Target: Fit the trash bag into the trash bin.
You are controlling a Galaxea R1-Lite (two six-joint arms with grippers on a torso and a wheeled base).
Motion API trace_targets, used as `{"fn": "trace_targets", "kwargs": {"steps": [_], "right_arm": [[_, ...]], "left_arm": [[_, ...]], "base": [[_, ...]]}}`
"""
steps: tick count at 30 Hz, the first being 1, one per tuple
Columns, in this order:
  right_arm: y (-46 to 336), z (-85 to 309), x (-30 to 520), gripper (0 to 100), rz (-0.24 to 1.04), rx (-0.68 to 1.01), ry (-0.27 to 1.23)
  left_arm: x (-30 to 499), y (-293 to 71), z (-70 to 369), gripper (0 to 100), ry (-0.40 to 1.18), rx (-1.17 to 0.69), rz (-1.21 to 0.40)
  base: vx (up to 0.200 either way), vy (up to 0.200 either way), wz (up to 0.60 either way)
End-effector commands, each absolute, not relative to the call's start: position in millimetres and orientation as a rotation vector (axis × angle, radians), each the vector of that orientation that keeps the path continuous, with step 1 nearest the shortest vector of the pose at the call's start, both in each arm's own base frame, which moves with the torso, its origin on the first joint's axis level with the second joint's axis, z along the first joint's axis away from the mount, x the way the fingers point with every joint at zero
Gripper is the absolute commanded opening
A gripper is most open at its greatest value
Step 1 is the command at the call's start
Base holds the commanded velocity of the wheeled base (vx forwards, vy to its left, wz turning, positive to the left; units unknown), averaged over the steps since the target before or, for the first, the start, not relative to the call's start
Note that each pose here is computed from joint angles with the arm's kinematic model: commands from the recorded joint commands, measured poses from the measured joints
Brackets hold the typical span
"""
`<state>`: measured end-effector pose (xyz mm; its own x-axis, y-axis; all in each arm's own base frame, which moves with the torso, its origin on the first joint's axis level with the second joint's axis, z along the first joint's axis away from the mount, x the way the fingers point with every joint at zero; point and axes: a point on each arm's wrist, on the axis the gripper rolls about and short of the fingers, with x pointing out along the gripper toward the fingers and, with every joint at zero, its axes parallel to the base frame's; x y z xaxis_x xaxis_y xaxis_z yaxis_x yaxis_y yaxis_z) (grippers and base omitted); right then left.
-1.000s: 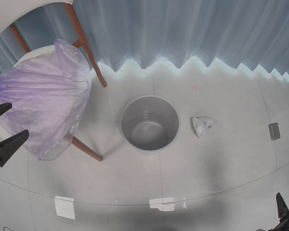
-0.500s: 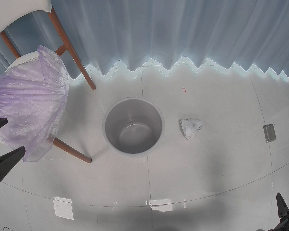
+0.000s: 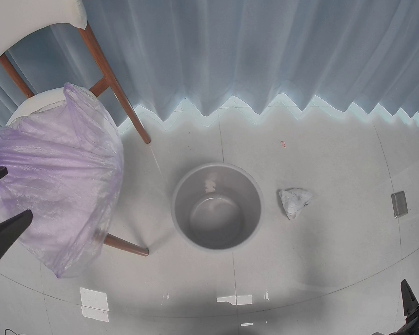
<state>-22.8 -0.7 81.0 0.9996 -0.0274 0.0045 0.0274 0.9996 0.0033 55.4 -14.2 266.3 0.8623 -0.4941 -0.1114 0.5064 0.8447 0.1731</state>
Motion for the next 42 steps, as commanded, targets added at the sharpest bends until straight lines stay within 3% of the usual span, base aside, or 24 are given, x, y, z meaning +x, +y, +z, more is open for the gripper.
{"fn": "trace_targets", "kwargs": {"steps": [1, 9, 32, 42], "right_arm": [[-0.7, 76.0, -22.8, 100, -0.029, 0.003, -0.005], [-0.7, 76.0, -22.8, 100, -0.029, 0.003, -0.005], [-0.7, 76.0, -22.8, 100, -0.029, 0.003, -0.005], [-0.7, 76.0, -22.8, 100, -0.028, 0.003, -0.005]], "left_arm": [[60.3, -17.0, 263.9, 100, 0.072, 0.213, -0.567], [63.2, -18.6, 271.9, 100, 0.031, 0.223, -0.556], [75.0, -20.0, 272.7, 100, 0.064, 0.203, -0.534], [75.3, -19.9, 254.6, 100, 0.112, 0.447, -0.318]], "base": [[0.0, 0.0, 0.0], [0.0, 0.0, 0.0], [0.0, -0.183, 0.0], [0.0, 0.0, 0.0]]}}
